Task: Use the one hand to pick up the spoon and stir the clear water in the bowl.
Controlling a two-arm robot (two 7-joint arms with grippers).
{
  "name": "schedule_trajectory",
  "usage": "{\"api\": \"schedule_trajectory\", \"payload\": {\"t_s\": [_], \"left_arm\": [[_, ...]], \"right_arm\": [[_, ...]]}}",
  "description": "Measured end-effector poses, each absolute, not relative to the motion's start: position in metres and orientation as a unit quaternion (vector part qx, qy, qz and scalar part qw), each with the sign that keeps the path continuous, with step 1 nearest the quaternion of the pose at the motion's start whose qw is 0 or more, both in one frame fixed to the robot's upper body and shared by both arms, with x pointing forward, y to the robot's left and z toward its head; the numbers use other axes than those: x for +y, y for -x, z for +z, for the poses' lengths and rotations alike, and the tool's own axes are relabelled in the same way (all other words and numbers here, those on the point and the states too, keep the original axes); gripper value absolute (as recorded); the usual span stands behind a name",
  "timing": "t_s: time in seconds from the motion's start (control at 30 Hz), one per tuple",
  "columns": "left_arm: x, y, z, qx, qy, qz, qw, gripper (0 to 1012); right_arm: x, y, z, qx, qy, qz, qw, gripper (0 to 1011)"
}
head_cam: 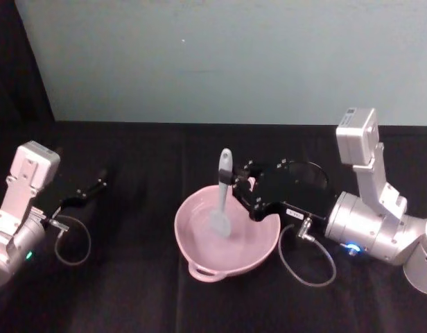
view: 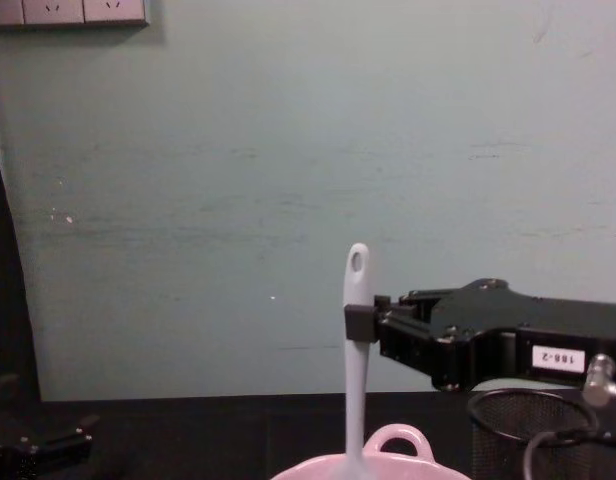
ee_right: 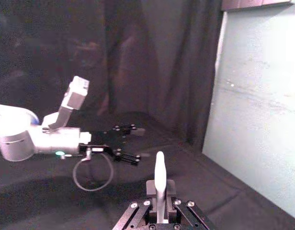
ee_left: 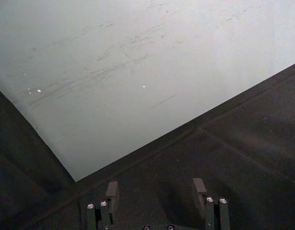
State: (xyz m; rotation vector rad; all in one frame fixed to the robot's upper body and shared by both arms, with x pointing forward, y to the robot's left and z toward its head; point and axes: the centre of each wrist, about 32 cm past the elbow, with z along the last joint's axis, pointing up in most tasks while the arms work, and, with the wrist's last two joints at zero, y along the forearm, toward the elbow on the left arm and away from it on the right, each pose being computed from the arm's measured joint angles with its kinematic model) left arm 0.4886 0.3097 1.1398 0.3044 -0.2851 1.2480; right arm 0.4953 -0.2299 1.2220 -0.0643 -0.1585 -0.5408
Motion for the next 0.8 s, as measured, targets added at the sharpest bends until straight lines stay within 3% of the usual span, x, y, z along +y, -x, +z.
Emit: {"api": "schedule_trajectory", "payload": {"t_s": [0.2,0.5,0.8], "left_arm": [[0.310,-0.489,1.140,-0.132,-0.141,0.580,0.791,1005],[0.310,-0.489,1.140,-0.132,-0.141,0.580,0.791,1005],[0.310,-0.489,1.140,-0.132,-0.141,0.580,0.791,1005]], "right_arm": [[-0.219,-0.498,1.215,-0.067,0.028,-0.247,0.966,114],[-0.204,-0.525,1.206,-0.070,0.015,-0.236,0.969,114],[-0.211,-0.548,1.206,-0.080,0.017,-0.261,0.962,114]]}}
